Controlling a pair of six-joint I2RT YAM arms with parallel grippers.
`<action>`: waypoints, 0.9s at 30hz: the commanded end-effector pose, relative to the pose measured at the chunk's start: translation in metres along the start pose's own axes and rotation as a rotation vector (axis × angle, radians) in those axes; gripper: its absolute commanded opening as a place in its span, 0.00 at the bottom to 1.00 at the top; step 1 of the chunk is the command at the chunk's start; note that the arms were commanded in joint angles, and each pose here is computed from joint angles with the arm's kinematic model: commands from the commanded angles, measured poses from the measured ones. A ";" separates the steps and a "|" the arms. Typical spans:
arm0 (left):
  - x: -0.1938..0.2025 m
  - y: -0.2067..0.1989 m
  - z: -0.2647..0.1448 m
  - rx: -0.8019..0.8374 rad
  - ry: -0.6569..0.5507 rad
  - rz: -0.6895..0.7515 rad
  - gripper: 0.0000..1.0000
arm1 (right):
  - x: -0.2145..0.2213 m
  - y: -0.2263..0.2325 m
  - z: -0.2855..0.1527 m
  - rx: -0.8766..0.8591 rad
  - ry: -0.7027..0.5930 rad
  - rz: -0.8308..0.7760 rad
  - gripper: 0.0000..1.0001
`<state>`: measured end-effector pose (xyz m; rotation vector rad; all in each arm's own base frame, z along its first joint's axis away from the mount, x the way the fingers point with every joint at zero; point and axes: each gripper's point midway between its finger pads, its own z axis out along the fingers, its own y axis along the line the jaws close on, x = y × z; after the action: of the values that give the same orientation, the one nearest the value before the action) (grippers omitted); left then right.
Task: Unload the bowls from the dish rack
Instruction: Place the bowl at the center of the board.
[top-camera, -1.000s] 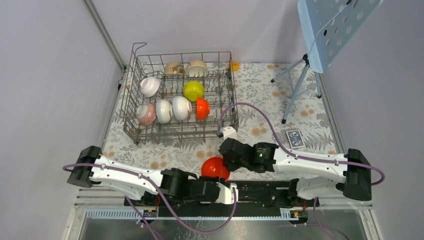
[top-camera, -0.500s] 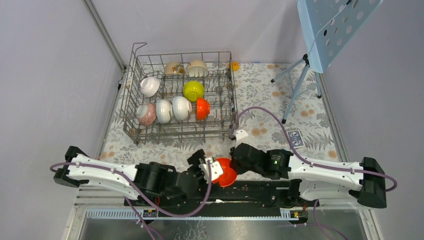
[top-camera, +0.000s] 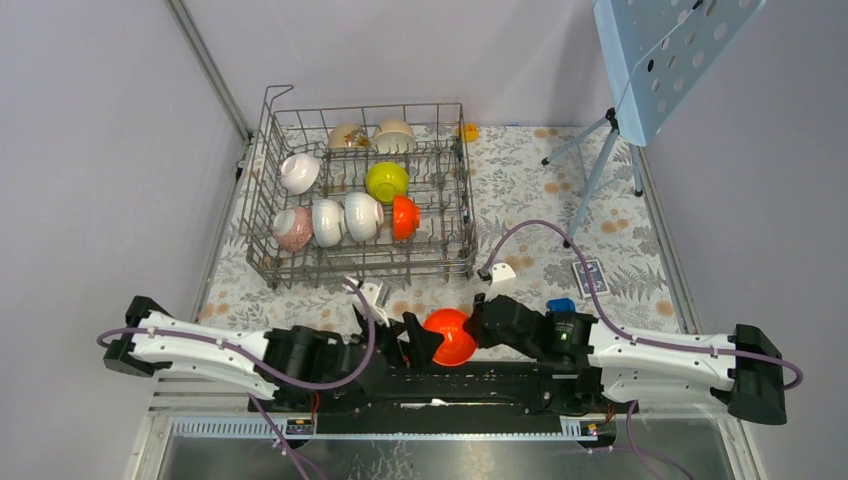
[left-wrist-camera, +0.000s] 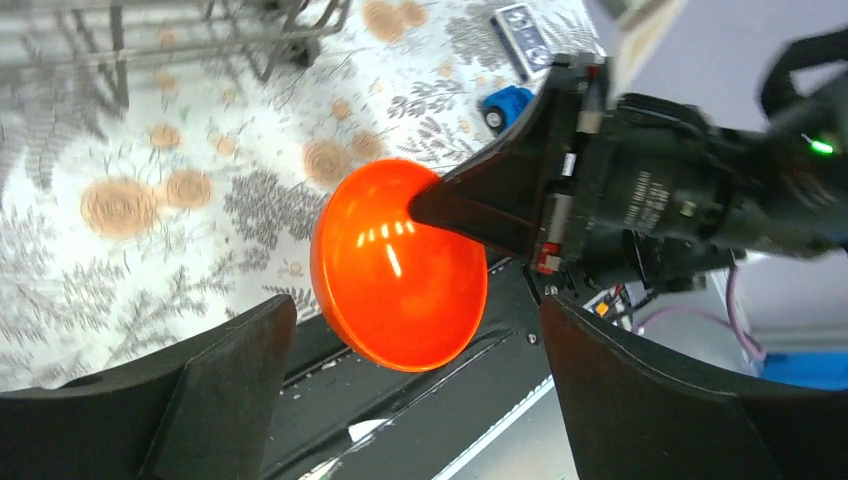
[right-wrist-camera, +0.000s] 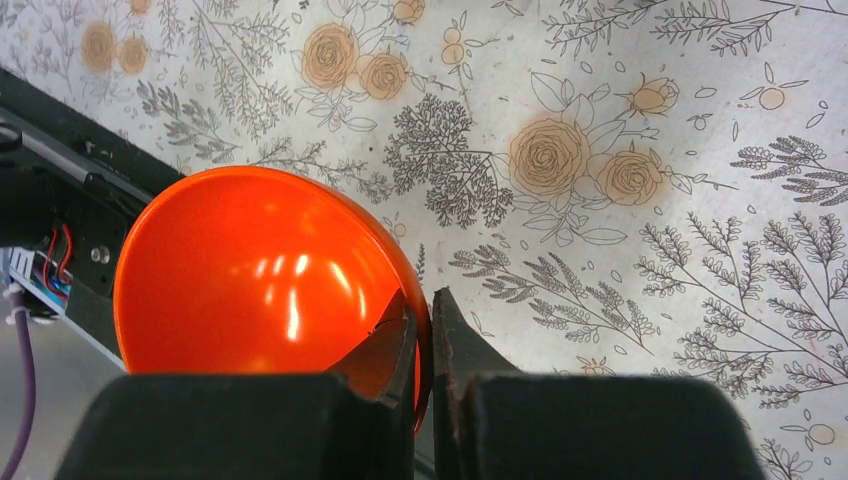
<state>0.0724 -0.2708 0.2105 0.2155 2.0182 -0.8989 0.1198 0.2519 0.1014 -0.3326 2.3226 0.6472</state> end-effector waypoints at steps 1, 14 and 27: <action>0.009 0.021 0.013 -0.167 -0.068 -0.362 0.93 | -0.022 0.010 0.005 0.010 -0.086 0.094 0.00; 0.018 0.048 0.022 -0.354 -0.136 -0.424 0.66 | -0.017 0.014 0.014 0.055 -0.035 0.110 0.00; 0.042 0.064 0.045 -0.423 -0.052 -0.357 0.44 | -0.021 0.025 0.016 0.042 -0.016 0.085 0.00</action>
<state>0.1061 -0.2503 0.1277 -0.4132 2.1621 -0.5988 0.1283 0.2688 0.0931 -0.2428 2.3831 0.5844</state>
